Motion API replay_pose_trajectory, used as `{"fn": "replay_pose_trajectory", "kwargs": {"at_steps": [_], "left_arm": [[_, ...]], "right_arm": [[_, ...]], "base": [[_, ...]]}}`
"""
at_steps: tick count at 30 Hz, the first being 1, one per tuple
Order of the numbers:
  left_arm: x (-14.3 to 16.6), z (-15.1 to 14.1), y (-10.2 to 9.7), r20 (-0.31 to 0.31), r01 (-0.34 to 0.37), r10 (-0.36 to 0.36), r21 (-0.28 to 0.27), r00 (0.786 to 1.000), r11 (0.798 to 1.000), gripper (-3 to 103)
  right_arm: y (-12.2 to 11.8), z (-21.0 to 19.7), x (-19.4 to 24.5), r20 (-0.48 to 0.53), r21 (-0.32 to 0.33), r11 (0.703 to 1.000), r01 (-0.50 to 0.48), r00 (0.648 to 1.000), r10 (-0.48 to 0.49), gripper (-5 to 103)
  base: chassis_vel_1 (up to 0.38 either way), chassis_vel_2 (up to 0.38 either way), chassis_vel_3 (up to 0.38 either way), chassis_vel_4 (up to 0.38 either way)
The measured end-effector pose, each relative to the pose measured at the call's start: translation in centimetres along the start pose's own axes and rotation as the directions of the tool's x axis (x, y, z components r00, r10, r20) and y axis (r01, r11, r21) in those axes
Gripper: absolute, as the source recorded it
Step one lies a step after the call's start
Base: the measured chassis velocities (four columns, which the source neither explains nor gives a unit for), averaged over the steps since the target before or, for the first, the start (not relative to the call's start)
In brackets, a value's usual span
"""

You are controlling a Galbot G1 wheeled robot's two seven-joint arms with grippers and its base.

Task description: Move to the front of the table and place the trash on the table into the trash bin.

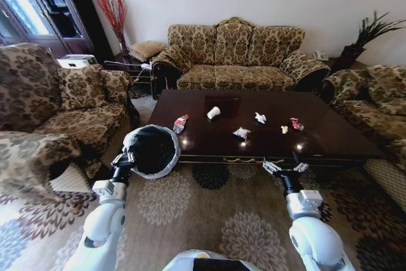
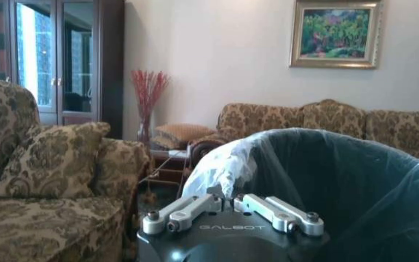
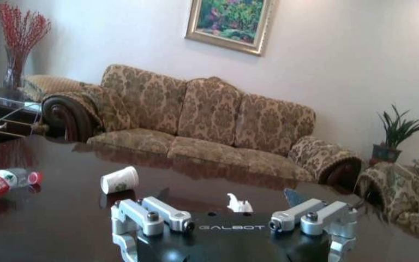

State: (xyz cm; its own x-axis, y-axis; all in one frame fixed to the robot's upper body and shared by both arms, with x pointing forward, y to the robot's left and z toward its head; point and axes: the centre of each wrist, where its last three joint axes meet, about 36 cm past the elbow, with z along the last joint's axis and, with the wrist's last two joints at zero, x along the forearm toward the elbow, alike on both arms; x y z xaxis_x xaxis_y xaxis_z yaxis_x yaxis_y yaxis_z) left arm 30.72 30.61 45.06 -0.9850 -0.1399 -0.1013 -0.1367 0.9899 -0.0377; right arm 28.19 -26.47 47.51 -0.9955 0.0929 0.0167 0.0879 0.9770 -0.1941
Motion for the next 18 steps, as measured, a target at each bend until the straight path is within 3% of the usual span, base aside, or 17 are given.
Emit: {"fn": "replay_pose_trajectory", "kwargs": {"at_steps": [18], "left_arm": [[0.0,-1.4,-0.3,0.01,-0.013,0.013,0.022,1.0,1.0,3]], "right_arm": [[-0.4,0.2,-1.2,0.007,0.015,1.0,-0.001,1.0,0.001,100]], "base": [[0.015,-0.013,-0.016,0.01]]}}
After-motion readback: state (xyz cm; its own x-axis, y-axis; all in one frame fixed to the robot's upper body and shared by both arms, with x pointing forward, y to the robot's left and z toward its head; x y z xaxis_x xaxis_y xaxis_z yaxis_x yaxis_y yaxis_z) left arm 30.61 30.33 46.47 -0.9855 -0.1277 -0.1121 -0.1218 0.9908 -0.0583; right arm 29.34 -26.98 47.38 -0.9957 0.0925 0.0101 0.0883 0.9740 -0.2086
